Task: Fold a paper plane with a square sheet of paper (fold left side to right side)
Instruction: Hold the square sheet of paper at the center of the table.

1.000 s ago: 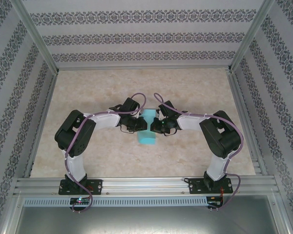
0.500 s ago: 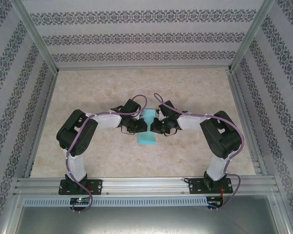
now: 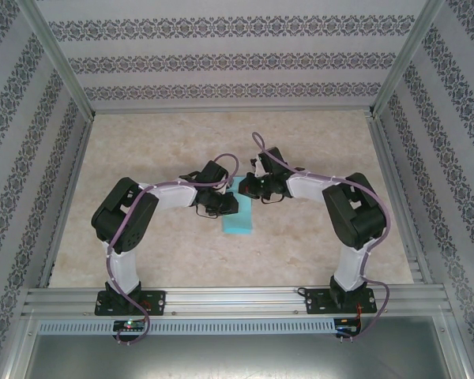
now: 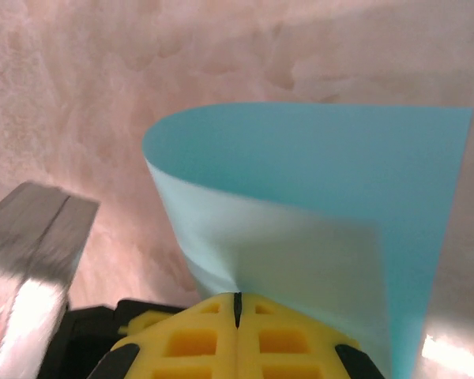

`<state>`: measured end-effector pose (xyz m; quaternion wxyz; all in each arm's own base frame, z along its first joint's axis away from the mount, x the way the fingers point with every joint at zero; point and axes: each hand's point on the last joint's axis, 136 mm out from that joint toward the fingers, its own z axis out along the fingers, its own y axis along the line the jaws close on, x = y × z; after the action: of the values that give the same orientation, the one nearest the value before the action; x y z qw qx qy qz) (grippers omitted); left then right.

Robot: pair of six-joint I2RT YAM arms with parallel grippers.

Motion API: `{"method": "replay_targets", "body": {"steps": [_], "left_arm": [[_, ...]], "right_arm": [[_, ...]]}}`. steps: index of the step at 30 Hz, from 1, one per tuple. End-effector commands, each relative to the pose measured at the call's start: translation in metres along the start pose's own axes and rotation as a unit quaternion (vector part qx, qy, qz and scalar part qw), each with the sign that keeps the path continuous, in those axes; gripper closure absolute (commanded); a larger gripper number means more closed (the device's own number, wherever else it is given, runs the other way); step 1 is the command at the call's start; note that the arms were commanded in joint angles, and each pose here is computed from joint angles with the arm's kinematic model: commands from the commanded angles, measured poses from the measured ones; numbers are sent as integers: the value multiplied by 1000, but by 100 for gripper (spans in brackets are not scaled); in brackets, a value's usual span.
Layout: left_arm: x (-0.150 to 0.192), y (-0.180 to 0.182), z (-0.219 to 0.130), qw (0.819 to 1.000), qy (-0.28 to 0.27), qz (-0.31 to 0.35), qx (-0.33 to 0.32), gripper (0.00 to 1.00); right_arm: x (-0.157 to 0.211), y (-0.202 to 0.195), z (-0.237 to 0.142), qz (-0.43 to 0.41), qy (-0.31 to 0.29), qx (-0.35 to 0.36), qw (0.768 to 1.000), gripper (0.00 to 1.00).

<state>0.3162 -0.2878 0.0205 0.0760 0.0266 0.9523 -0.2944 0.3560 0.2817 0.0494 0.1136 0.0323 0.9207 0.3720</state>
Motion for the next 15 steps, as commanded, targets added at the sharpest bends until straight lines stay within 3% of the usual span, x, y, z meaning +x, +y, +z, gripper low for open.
{"method": "replay_targets", "body": {"steps": [1, 15], "left_arm": [[21, 15, 11, 999, 34, -1, -38, 80], [8, -10, -9, 1000, 9, 21, -9, 77]], "right_arm": [[2, -3, 11, 6, 13, 4, 1000, 97], [22, -48, 27, 31, 49, 76, 995, 97]]}}
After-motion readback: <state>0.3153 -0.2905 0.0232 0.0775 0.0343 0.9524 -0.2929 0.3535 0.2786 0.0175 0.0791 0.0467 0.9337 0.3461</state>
